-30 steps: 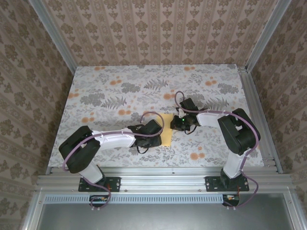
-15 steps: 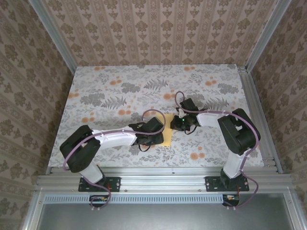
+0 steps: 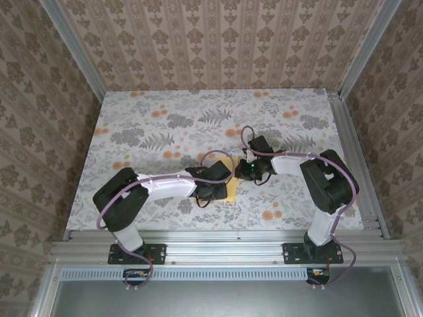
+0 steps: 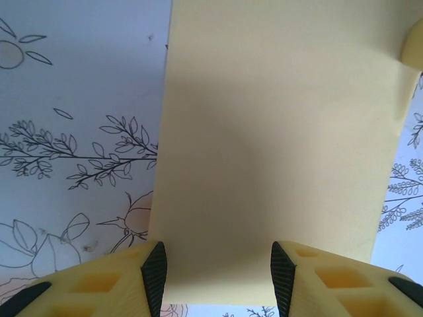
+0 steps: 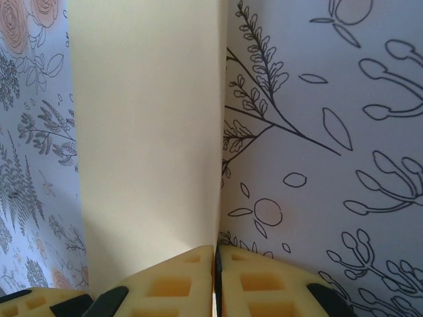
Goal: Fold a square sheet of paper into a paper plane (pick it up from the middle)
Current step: First fold in half a square sheet of paper at the center of the table.
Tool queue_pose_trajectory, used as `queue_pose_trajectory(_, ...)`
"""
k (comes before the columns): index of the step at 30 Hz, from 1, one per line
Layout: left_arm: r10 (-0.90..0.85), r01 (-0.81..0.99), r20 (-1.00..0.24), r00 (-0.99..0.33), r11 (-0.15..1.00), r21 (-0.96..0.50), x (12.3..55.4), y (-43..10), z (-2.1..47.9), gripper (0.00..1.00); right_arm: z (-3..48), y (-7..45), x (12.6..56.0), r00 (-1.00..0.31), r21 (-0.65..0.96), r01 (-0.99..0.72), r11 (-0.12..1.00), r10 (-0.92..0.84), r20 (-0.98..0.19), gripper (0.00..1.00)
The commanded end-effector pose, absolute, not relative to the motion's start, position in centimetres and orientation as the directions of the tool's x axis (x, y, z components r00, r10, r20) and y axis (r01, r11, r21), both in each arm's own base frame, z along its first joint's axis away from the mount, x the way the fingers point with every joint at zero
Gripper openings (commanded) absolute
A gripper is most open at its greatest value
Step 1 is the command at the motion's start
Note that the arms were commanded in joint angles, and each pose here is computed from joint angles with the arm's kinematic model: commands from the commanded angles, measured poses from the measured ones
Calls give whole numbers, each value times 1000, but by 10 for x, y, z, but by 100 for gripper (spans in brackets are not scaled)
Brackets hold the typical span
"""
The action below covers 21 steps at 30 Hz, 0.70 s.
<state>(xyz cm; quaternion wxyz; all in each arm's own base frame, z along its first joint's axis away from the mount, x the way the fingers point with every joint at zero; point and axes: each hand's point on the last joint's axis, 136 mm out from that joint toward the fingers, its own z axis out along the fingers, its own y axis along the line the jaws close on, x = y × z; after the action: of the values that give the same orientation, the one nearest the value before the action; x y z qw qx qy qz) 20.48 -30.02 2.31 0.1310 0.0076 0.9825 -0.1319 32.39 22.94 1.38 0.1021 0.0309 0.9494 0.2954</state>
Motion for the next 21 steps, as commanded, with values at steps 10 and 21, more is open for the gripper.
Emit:
queue_pose_trajectory(10, 61, 129, -261, -963, 959, -251, 205, -314, 27, 47, 1, 229, 313, -983, 561, 27, 827, 124, -136, 12)
queue_pose_trajectory(21, 72, 121, -232, -970, 972, -203, 198, -302, 11, 45, 37, 238, 322, -975, 634, 7, 774, 146, -168, 27)
